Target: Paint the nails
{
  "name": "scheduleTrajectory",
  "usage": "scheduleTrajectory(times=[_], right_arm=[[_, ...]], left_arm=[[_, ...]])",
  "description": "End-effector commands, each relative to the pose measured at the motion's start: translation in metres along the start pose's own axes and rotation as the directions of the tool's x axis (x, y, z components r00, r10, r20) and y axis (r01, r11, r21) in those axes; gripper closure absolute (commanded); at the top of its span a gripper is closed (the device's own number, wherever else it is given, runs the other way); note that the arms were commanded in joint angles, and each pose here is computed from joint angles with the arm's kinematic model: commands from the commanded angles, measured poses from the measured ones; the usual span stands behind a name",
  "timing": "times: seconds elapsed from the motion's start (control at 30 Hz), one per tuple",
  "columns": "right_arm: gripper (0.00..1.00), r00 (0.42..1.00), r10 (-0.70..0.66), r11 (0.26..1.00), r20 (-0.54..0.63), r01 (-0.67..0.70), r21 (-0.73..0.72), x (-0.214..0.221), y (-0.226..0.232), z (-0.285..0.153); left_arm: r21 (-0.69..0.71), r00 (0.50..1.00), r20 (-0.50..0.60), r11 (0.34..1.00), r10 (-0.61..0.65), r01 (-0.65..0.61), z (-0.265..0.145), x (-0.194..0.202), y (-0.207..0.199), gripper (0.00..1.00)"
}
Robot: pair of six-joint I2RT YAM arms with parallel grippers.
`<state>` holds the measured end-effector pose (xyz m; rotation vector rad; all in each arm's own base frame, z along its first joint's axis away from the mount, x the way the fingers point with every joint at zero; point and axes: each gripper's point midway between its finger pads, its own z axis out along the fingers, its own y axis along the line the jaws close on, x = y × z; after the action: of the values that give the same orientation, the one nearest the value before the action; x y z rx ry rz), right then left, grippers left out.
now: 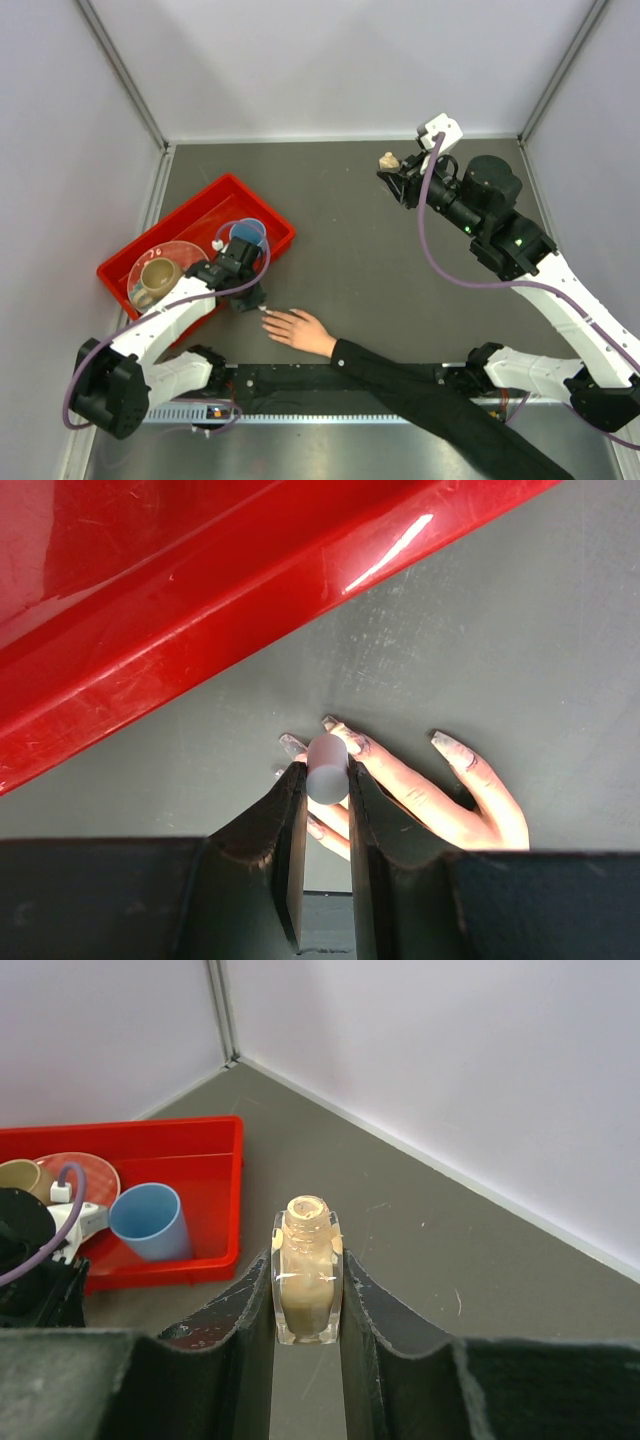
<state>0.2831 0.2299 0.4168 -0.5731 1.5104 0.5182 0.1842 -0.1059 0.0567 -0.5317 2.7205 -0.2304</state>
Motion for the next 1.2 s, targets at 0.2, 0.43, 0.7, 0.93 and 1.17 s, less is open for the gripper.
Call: scheduleTrajectory(times=[0.2, 0.43, 0.7, 0.93, 1.17], right_arm=[[1.00, 0.994, 0.003, 1.000, 0.112, -0.004, 0.003, -0.0365, -0.0019, -0.0035], [1.00, 0.994, 0.002, 1.000, 0.112, -0.002, 0.004, -0.0366, -0.0022, -0.0041], [1.00, 0.994, 0.002, 1.000, 0.111, -0.002, 0.003, -0.0356, -0.0020, -0.0037], [1.00, 0.994, 0.005, 1.000, 0.108, -0.005, 0.002, -0.0342, -0.0021, -0.0033], [1.00, 0.994, 0.009, 1.000, 0.109, -0.010, 0.003, -0.0342, -0.0024, -0.0031]], left_arm=[[0.016, 0.999, 0.052, 1.000, -0.010, 0.009, -0.0046, -0.0171, -0.0092, 1.00], [0.014, 0.999, 0.054, 1.000, -0.009, 0.008, -0.0042, -0.0179, -0.0092, 1.00], [0.015, 0.998, 0.057, 1.000, -0.009, 0.008, -0.0045, -0.0188, -0.0097, 1.00], [0.016, 0.998, 0.062, 1.000, -0.003, 0.002, -0.0046, -0.0217, -0.0116, 1.00], [0.027, 0.998, 0.059, 1.000, -0.001, -0.001, -0.0057, -0.0226, -0.0146, 1.00]])
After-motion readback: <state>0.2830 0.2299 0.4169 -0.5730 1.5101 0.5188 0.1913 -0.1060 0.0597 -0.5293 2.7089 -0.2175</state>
